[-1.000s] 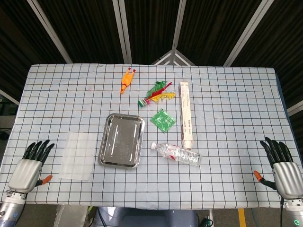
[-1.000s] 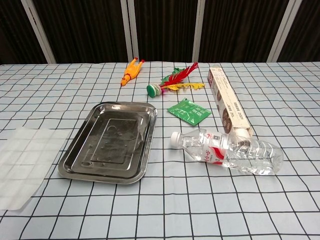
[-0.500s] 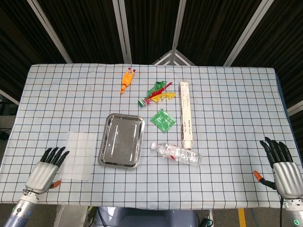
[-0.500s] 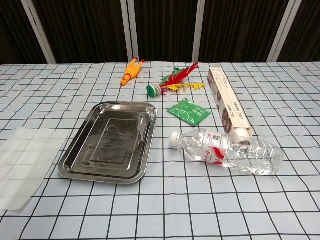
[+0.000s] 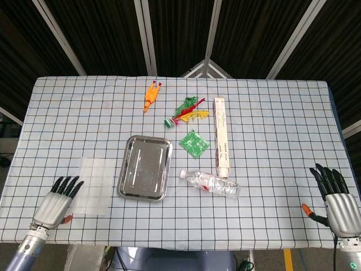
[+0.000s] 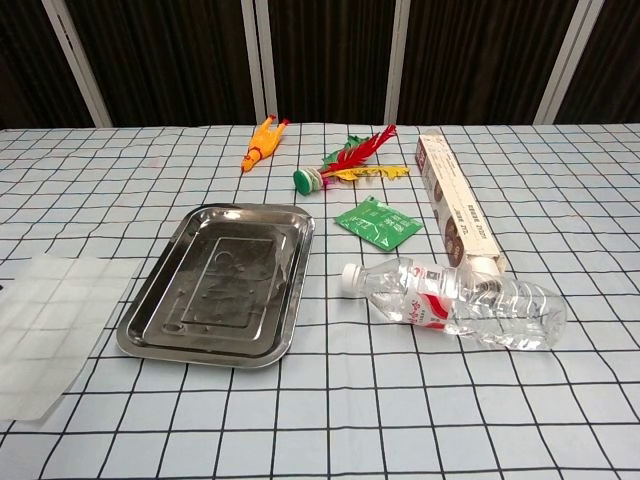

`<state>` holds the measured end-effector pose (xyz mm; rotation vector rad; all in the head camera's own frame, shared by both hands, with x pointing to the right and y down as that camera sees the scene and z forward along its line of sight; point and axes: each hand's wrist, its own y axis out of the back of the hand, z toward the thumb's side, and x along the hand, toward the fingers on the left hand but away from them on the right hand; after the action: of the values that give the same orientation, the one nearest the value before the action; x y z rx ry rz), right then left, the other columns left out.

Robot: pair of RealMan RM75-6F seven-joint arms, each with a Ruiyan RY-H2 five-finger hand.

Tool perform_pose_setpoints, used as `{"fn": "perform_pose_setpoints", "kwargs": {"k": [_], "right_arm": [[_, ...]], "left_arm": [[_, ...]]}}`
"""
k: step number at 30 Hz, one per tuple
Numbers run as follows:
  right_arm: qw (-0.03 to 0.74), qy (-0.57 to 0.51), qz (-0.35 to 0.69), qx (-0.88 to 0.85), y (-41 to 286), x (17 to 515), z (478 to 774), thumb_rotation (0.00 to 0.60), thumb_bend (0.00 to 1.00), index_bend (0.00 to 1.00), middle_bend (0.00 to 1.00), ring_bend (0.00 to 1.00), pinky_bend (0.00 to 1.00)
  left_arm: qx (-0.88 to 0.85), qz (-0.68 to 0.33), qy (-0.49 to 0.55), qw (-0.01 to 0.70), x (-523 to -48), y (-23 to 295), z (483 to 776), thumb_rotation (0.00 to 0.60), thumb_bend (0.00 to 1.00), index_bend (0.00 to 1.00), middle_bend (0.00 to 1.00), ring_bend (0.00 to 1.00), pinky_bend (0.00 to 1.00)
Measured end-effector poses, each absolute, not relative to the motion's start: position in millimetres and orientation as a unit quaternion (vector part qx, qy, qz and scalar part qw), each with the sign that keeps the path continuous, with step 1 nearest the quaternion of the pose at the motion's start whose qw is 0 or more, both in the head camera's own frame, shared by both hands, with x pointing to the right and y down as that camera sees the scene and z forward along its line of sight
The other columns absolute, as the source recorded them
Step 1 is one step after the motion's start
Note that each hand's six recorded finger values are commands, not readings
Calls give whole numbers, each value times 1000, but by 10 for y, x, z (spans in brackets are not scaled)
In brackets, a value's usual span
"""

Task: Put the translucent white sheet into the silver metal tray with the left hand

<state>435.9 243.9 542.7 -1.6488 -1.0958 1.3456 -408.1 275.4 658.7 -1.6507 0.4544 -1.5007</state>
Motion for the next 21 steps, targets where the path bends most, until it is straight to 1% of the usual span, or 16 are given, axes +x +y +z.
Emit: {"fn": "perform_pose_setpoints", "kwargs": {"k": [6,21], "right_arm": [[365,-427,524,-640,2436,4366,5426,600,289,0,0,0,11],[366,-429,524,-639,2437,4371,5418,600,289,0,0,0,11]], "left_arm": [[-661,-595,176,423,-4027,2735,6661,600,71,0,0,0,0],[-651,-607,164,425,-4167,2681,6650,600,71,0,0,0,0]]}}
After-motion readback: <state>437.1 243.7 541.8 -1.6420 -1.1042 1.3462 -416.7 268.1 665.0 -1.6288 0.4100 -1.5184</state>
